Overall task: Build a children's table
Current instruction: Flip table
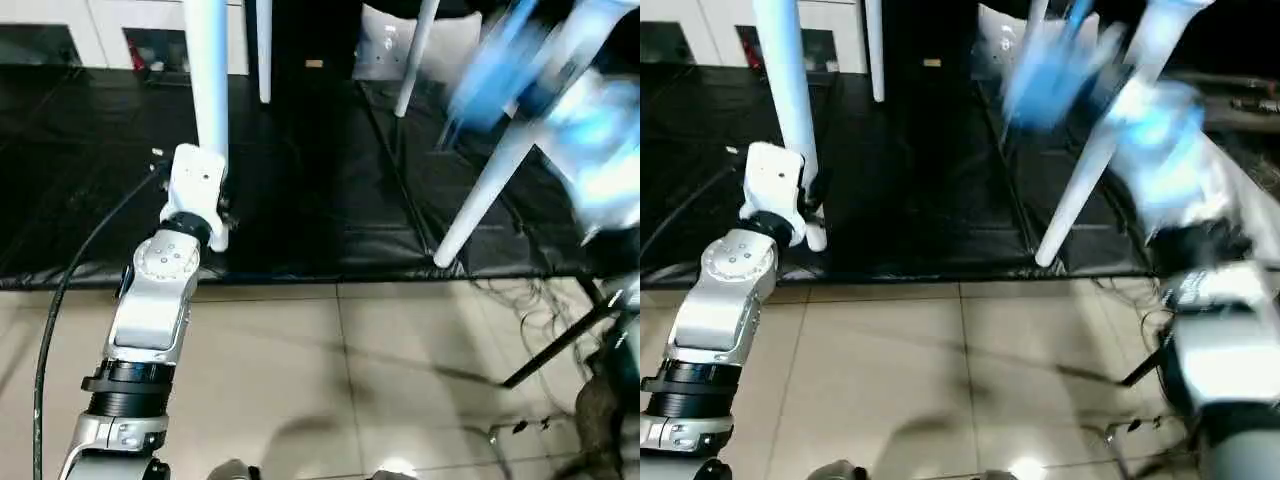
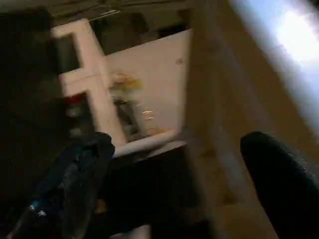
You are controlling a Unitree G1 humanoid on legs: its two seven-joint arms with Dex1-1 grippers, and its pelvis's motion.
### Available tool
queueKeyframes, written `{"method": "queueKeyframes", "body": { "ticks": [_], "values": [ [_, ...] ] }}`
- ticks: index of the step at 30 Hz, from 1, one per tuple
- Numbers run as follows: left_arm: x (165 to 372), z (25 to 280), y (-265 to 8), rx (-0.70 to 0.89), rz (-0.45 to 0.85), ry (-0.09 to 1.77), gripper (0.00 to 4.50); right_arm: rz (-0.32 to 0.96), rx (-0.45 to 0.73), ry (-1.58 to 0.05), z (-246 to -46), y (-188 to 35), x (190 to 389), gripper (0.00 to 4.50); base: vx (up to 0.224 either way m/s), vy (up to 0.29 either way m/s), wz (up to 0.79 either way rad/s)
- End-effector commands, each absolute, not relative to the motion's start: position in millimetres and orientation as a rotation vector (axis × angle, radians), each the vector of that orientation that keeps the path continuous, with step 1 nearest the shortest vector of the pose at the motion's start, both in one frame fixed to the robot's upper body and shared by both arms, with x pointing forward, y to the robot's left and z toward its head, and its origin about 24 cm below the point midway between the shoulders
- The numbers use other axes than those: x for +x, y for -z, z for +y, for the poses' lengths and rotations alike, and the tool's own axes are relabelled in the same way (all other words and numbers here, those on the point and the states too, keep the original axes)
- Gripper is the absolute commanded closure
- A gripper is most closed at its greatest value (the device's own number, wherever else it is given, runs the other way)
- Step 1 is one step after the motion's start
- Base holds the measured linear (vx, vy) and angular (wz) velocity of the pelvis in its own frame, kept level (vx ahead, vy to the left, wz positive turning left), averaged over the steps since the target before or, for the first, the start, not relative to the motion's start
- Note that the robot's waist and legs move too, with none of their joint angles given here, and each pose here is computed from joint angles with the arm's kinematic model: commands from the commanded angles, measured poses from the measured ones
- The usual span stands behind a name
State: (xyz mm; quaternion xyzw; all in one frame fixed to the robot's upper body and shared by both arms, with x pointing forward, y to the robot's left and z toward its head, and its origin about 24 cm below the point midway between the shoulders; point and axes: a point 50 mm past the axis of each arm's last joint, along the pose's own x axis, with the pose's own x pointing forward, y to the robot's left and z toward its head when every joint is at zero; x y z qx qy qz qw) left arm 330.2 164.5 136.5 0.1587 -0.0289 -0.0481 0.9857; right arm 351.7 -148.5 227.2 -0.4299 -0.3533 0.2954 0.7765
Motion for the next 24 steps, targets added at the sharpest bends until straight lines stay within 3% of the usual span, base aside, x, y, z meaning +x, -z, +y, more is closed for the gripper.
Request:
{"method": "queueKeyframes", "body": {
  "ticks": [1,3,9,18,21,22,24],
  "values": [
    [329,156,-134,0.394,-0.054,0.109,2.91,-0.808,-0.732,-0.636,-151.1,-226,341.4,0.00,0.000,0.000,0.00],
    [329,159,-132,0.387,-0.046,0.092,2.91,-0.798,-0.619,-0.593,-155.9,-219,335.6,0.00,0.000,0.000,0.00],
    [325,168,-122,0.367,-0.006,0.049,2.91,-0.731,-0.434,-0.464,-164.2,-190,309.8,0.00,0.000,0.000,0.00],
    [321,179,-118,0.385,0.009,-0.003,2.91,-0.708,-0.351,-0.247,-174.3,-182,282.0,0.00,0.000,0.000,0.00],
    [320,180,-117,0.384,0.014,-0.009,2.91,-0.682,-0.380,-0.117,-184.4,-181,281.4,0.00,0.000,0.000,0.00],
    [319,182,-116,0.384,0.016,-0.013,2.91,-0.661,-0.346,-0.021,-193.3,-181,282.9,0.00,0.000,0.000,0.00],
    [319,182,-117,0.384,0.016,-0.019,2.91,-0.628,-0.298,0.012,-197.8,-181,284.9,0.00,0.000,0.000,0.00]
  ]
}}
